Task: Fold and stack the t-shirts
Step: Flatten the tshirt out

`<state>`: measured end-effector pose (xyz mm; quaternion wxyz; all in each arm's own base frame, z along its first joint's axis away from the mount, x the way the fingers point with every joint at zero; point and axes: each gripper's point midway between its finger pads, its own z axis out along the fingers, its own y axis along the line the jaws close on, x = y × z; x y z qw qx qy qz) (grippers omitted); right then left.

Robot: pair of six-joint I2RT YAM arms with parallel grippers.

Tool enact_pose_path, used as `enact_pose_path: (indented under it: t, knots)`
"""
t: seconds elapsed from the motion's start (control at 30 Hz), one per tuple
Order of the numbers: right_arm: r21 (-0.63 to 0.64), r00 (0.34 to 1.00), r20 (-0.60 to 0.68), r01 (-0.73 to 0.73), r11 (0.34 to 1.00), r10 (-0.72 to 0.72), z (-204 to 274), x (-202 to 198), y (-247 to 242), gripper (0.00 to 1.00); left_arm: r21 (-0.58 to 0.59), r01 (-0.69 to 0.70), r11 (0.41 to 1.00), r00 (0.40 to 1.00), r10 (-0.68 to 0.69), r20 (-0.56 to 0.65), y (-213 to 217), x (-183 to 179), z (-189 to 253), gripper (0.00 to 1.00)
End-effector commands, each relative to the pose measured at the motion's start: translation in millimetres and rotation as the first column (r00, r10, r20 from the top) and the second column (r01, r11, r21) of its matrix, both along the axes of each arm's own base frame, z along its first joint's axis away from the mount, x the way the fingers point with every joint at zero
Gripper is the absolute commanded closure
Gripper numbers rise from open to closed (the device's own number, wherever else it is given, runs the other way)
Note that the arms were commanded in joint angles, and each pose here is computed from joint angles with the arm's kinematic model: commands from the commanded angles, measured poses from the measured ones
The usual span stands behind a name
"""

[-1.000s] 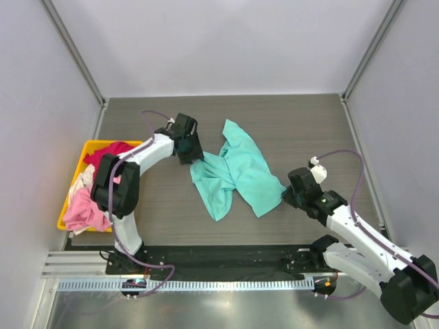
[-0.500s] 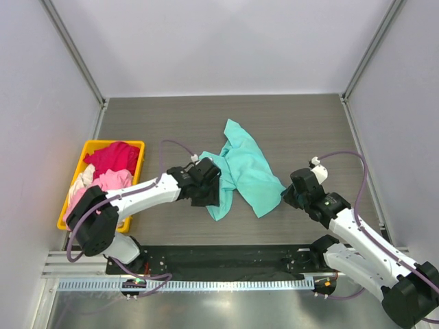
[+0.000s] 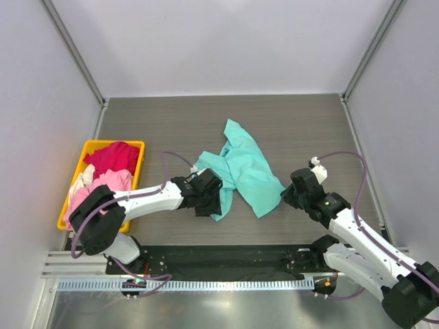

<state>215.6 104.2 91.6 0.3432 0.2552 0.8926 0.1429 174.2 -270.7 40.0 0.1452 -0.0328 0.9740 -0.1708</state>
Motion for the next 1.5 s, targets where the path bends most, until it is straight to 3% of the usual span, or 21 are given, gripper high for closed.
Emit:
enact_pose_path:
  t: [0.0, 0.53, 0.63, 0.73, 0.77, 0.87, 0.97, 1.0, 1.07, 1.1, 1.13, 1.2, 1.27, 1.3, 1.47]
  knots:
    - [0.015, 0.999, 0.051, -0.004, 1.000, 0.003, 10.8, 8.4, 3.5, 0.99, -0.024, -0.022, 0.999, 1.000, 0.022, 0.006, -8.6, 4.0, -3.9, 0.53]
    - [0.014, 0.999, 0.050, -0.009, 1.000, 0.008, 8.6, 9.3, 4.5, 0.99, 0.098, -0.032, 0.995, 0.999, 0.033, -0.010, -0.6, -1.1, -31.7, 0.60]
    - [0.014, 0.999, 0.050, -0.010, 1.000, 0.010, 7.7, 8.4, 4.4, 0.99, 0.130, -0.031, 0.991, 1.000, 0.031, 0.003, 4.9, 1.6, -32.1, 0.68]
    - [0.015, 0.998, 0.055, -0.006, 1.000, 0.005, 8.6, 8.3, 3.4, 0.99, 0.145, -0.029, 0.989, 1.000, 0.029, 0.007, 7.0, 2.3, -30.1, 0.87]
    - [0.017, 0.998, 0.058, -0.006, 1.000, 0.005, 9.6, 8.6, 3.5, 0.99, 0.150, -0.026, 0.988, 1.000, 0.025, 0.013, 7.8, 3.3, -28.5, 1.00]
    - [-0.013, 0.997, 0.076, 0.007, 1.000, -0.006, 15.9, 12.5, -1.6, 0.99, 0.187, -0.017, 0.982, 0.998, 0.004, 0.070, 10.6, 15.8, -8.7, 1.00]
    - [-0.098, 0.993, 0.112, 0.045, 0.994, -0.034, 43.4, 23.2, -15.0, 0.99, 0.278, -0.040, 0.960, 0.978, -0.019, 0.206, 23.4, 44.9, 44.3, 1.00]
    - [-0.109, 0.986, 0.165, 0.051, 0.993, -0.033, 74.9, 33.7, -15.2, 0.99, 0.322, -0.048, 0.945, 0.974, -0.027, 0.224, 35.1, 49.0, 62.7, 1.00]
    - [-0.179, 0.981, 0.185, 0.091, 0.980, -0.058, 100.1, 40.0, -27.8, 0.99, 0.296, -0.111, 0.949, 0.922, -0.012, 0.386, 37.7, 78.5, 132.3, 1.00]
    - [-0.160, 0.963, 0.260, 0.113, 0.981, -0.069, 140.9, 48.9, -28.1, 0.99, 0.313, -0.138, 0.940, 0.908, -0.006, 0.418, 49.1, 82.6, 153.3, 1.00]
    - [-0.189, 0.961, 0.269, 0.116, 0.975, -0.062, 154.4, 47.9, -33.4, 0.99, 0.236, -0.183, 0.954, 0.858, 0.038, 0.512, 48.4, 94.0, 203.9, 1.00]
    - [-0.170, 0.925, 0.367, 0.174, 0.970, -0.101, 211.7, 53.8, -42.3, 0.99, 0.229, -0.244, 0.942, 0.795, 0.060, 0.604, 66.0, 103.8, 249.5, 1.00]
    - [-0.186, 0.906, 0.406, 0.212, 0.959, -0.121, 243.7, 50.3, -53.7, 0.99, 0.117, -0.278, 0.953, 0.712, 0.123, 0.691, 73.8, 107.7, 314.9, 1.00]
    - [-0.144, 0.874, 0.467, 0.227, 0.963, -0.137, 280.7, 48.3, -56.5, 0.99, 0.116, -0.299, 0.947, 0.683, 0.127, 0.719, 85.1, 106.3, 334.9, 1.00]
    - [-0.063, 0.789, 0.583, 0.282, 0.957, -0.194, 360.7, 20.5, -80.8, 0.99, -0.067, -0.317, 0.946, 0.553, 0.242, 0.797, 124.8, 82.6, 422.5, 1.00]
